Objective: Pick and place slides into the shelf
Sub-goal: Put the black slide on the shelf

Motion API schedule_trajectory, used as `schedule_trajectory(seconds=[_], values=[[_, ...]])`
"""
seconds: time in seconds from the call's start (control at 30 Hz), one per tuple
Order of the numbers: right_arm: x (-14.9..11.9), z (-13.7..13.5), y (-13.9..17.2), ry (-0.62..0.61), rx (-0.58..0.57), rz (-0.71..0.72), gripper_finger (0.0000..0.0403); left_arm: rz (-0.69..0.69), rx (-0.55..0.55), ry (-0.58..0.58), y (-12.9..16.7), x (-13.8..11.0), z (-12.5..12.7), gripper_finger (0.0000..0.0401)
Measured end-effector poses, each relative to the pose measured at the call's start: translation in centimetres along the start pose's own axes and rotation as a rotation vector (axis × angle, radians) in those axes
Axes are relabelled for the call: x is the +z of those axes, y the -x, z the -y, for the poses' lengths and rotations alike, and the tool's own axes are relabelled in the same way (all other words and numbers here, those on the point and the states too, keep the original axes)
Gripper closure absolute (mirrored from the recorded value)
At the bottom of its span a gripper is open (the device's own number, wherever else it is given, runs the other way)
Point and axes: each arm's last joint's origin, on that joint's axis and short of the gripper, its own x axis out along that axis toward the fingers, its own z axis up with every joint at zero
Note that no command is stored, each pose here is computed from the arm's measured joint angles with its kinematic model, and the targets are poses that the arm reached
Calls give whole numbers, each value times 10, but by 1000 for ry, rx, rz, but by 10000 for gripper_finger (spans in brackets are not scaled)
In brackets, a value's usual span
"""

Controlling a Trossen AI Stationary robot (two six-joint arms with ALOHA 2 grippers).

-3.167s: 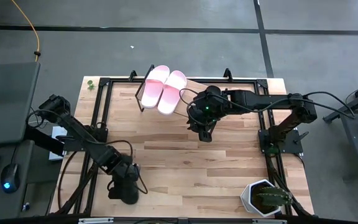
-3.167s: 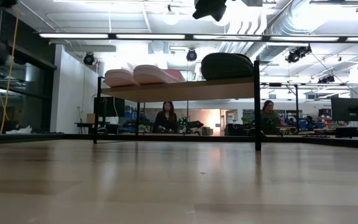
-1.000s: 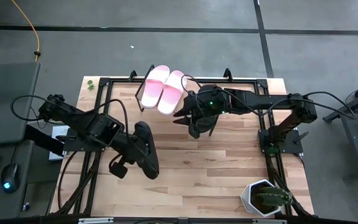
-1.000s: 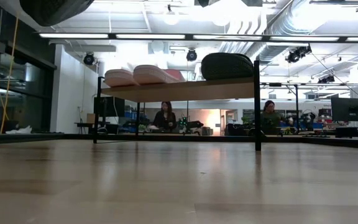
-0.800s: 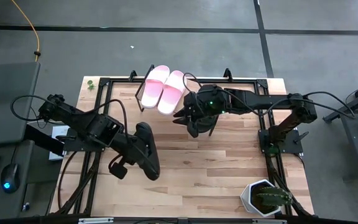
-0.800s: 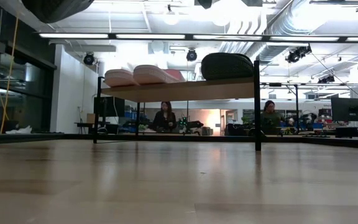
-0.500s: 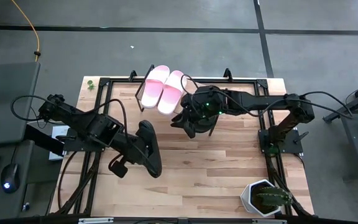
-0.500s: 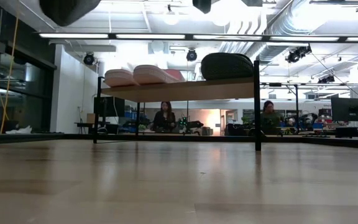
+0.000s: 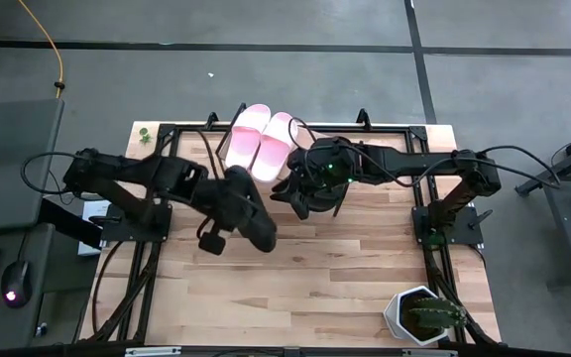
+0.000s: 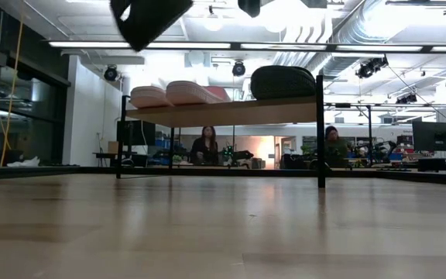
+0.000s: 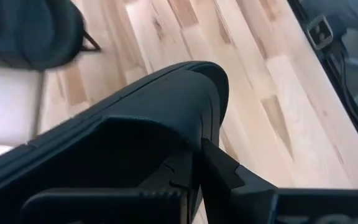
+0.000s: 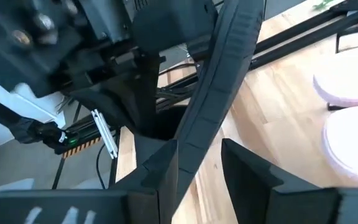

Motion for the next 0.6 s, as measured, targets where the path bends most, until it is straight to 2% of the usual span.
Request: schedule_trajectory(seconds=[0.2, 0.3, 0.6], values=[[1, 2, 0, 59, -35, 16, 288, 71, 3, -26, 13, 28, -10, 394], [2, 1, 1, 68, -33, 16, 279, 64, -19, -51, 13, 43, -11, 394], [-2, 4, 1, 69, -67, -16, 214, -143, -10, -103, -31, 54, -13, 394]])
